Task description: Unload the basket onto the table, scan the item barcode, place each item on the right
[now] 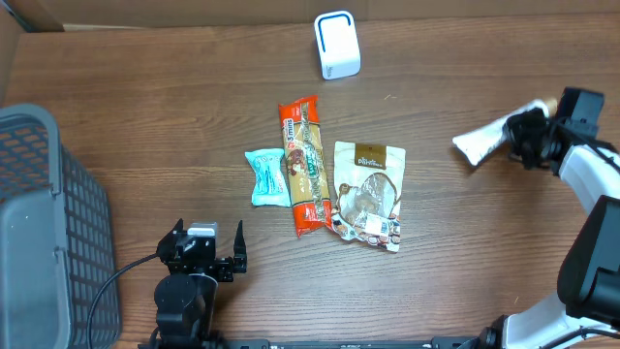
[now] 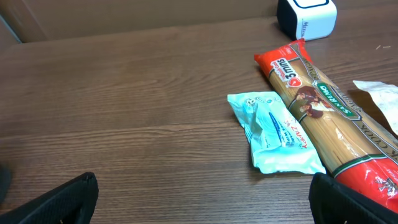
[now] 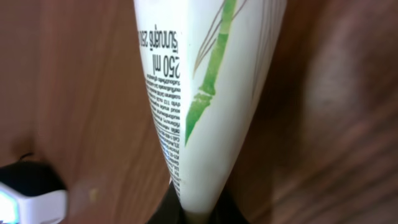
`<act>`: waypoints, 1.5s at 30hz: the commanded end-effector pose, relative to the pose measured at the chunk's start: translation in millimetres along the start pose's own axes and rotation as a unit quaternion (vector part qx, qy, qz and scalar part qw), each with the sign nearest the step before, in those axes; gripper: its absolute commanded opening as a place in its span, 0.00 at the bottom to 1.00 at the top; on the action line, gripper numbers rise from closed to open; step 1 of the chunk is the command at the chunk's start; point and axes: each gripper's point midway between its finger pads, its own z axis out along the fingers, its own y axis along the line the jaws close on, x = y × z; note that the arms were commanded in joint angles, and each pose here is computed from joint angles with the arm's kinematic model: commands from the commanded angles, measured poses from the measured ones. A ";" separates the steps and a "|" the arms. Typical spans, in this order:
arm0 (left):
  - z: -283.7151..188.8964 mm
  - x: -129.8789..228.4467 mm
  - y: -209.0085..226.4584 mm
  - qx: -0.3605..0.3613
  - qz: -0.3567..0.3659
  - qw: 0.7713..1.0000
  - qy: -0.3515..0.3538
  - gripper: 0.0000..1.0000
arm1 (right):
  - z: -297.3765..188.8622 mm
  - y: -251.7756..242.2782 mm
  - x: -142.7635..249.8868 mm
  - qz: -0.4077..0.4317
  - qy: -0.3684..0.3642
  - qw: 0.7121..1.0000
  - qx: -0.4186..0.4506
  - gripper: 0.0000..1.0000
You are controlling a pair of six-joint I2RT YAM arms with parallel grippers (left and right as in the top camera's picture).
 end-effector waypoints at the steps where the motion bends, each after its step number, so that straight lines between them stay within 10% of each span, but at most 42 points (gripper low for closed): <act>1: 0.2 0.8 1.5 -0.004 -0.006 1.000 -0.002 1.00 | -7.6 -3.5 -14.1 -0.027 -0.041 0.999 0.018 0.09; 6: 0.2 0.8 1.5 -0.004 -0.006 1.000 -0.002 0.99 | -7.8 -17.8 -0.4 -0.063 -0.010 0.997 0.047 0.41; 12: 0.2 0.8 1.5 -0.004 -0.006 1.000 -0.002 1.00 | -19.6 -11.7 14.4 -0.121 0.040 0.991 0.046 0.54; 32: 0.2 0.8 1.5 -0.004 -0.006 1.000 -0.002 1.00 | -73.4 63.0 213.6 -0.450 0.341 0.817 -0.117 0.65; 45: 0.2 0.8 1.5 -0.004 -0.006 1.000 -0.002 1.00 | -45.2 -5.6 257.7 -0.422 0.420 0.800 -0.068 0.61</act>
